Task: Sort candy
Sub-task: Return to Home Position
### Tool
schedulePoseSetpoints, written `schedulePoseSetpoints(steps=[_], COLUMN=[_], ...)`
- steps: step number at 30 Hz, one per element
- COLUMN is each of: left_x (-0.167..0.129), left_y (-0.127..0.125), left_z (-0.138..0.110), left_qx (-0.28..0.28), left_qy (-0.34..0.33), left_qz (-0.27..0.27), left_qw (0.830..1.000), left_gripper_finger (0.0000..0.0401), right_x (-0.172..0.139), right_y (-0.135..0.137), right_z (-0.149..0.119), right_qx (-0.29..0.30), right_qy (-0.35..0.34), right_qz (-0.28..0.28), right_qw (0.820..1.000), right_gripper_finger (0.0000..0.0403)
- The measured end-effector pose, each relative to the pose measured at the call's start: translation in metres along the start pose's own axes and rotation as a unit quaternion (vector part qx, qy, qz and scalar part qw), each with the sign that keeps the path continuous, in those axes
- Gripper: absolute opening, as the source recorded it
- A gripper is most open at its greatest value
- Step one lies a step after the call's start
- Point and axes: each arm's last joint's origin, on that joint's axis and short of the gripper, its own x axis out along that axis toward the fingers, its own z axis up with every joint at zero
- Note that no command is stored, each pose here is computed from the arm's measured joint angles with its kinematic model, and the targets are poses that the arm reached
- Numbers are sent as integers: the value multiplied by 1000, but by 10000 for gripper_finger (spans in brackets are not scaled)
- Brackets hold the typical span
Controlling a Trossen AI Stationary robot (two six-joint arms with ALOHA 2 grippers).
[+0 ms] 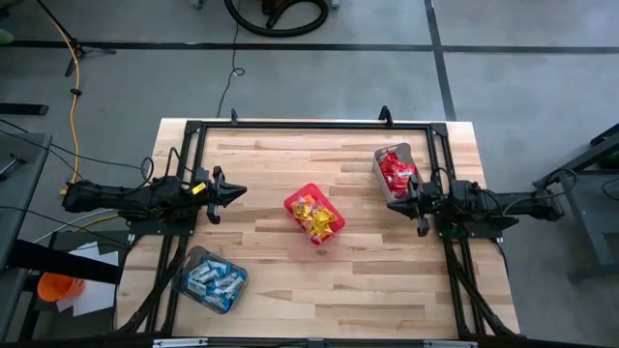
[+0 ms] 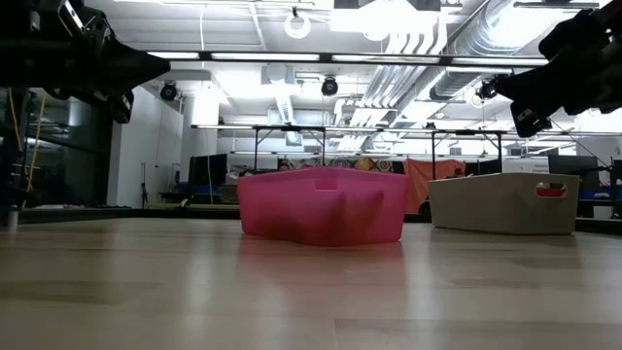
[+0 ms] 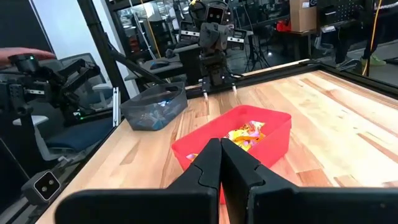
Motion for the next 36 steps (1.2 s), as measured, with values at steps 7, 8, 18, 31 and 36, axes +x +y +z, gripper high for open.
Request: schedulePoseSetpoints(steps=[7,8,18,31,36], left_x=[0,-1,-11,-11,-11], left_y=[0,0,-1,0,0], left_z=[0,0,12,5,3], left_qx=[0,-1,-13,-7,19], left_qy=[0,-2,-66,-29,-19], left_qz=[0,-2,-17,-18,-14], left_qw=[1000,1000,998,999,1000], left_gripper_finger=[1,1,1,1,1], right_x=[-2,-3,-2,-2,-2], right_y=[1,1,0,0,0], right_z=[3,4,3,3,3], right_qx=[0,0,0,0,0], right_qy=[-17,-24,-20,-18,-18], right_qz=[4,6,3,3,3], right_qw=[1000,1000,1000,1000,1000], right_gripper_finger=[0,0,0,0,0])
